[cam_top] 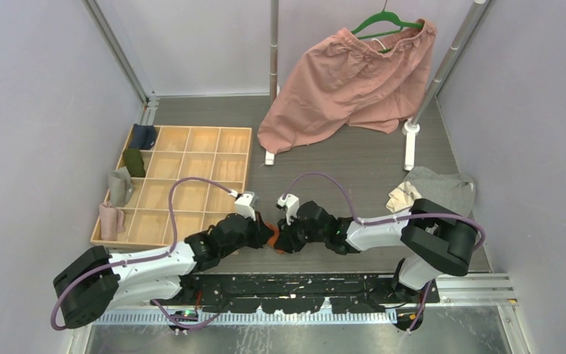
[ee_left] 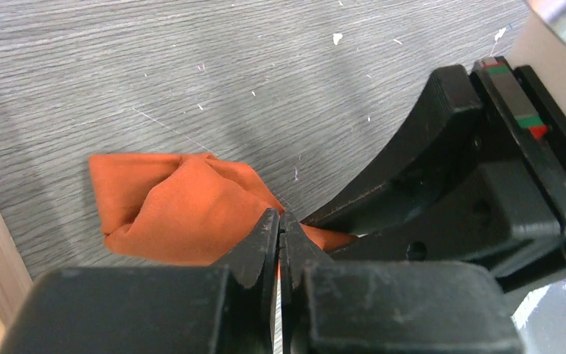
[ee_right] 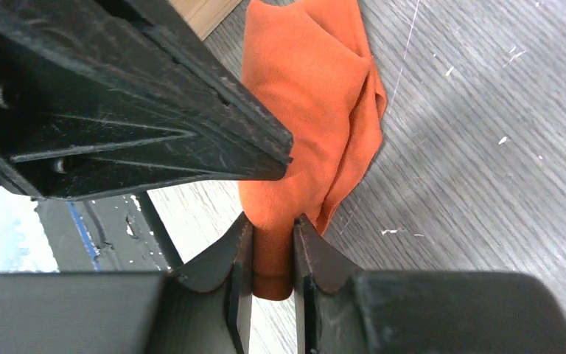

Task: Roll the underwear
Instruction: Roll the underwear to the center of the board.

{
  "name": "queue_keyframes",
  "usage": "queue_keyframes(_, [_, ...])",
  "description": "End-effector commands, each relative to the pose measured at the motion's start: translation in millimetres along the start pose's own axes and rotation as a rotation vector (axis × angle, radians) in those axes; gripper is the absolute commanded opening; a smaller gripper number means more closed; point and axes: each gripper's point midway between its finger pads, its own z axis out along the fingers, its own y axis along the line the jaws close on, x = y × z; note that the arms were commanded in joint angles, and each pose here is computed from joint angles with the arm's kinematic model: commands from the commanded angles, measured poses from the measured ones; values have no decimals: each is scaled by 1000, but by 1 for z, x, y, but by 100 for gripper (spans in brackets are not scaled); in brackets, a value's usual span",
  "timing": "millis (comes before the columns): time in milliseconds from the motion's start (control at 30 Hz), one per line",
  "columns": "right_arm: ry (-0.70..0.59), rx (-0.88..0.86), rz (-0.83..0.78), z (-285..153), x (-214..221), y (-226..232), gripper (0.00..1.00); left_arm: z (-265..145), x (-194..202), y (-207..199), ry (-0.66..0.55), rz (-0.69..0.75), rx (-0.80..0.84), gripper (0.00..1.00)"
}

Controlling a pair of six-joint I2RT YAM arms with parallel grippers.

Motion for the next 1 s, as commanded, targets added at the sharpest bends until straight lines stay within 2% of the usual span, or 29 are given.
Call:
queue_keyframes(0, [215,4,145,-9,56,-7,1,-5,-7,-5,-31,10,30,2])
queue_keyframes(267, [264,28,174,-6,65,-13,2,-12,-1,9,-29,1,-19,3])
queue_keyframes(500, [257,55,185,-6,62,-17,11,-12,13,26,5,-33,-88,2])
queue_keyframes(567, [255,54,186,-6,59,-16,16,-12,18,31,18,-43,-110,2])
queue_keyframes(967, [211,45,153,-20,24,-3,62,-2,30,44,56,-41,-177,2])
